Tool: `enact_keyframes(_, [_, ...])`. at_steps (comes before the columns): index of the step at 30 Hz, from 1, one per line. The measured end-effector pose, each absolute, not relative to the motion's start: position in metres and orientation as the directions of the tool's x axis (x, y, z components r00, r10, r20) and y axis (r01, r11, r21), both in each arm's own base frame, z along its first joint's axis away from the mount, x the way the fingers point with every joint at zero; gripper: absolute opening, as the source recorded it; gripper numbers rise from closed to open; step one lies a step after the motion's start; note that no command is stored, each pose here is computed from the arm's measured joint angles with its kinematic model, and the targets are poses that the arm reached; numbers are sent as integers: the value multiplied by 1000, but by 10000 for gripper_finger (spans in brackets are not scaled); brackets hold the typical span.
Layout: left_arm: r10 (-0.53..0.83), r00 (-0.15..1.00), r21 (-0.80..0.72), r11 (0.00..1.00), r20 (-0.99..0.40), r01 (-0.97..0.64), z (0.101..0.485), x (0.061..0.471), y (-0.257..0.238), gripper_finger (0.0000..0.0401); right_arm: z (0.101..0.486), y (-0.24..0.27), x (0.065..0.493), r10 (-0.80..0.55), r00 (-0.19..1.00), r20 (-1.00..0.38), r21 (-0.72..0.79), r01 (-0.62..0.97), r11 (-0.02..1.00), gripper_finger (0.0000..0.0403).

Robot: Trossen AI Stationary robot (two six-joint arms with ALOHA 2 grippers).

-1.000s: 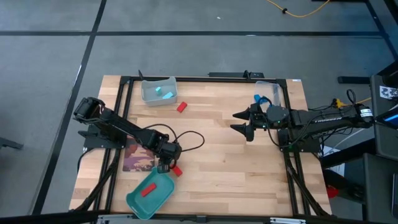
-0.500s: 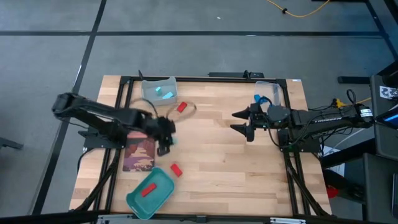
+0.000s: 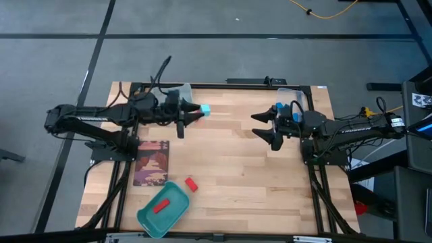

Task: Sort & place blocks by color
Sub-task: Put the light blue block into the gray bin

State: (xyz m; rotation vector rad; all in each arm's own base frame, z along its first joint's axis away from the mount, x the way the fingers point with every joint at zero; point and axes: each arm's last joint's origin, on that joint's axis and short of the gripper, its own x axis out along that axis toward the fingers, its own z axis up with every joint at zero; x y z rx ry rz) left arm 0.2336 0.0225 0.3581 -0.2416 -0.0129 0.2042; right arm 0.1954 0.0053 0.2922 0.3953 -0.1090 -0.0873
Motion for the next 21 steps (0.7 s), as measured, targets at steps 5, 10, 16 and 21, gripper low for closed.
enact_keyframes(5, [149, 989, -231, 962, 16, -142, 354, 246, 16, 128, 296, 5, 195, -105, 986, 131, 390, 46, 920, 351])
enact_keyframes(10, [85, 992, -237, 970, 95, -61, 337, 259, 3, 128, 295, 5, 195, -105, 987, 121, 367, 54, 929, 351])
enact_keyframes(16, [96, 990, -283, 957, 107, -63, 320, 260, 2, 128, 295, 5, 195, -105, 987, 122, 340, 58, 939, 351])
enact_keyframes(21, [94, 989, -284, 957, 111, -59, 320, 260, 2, 128, 295, 5, 195, -105, 987, 121, 341, 58, 938, 351])
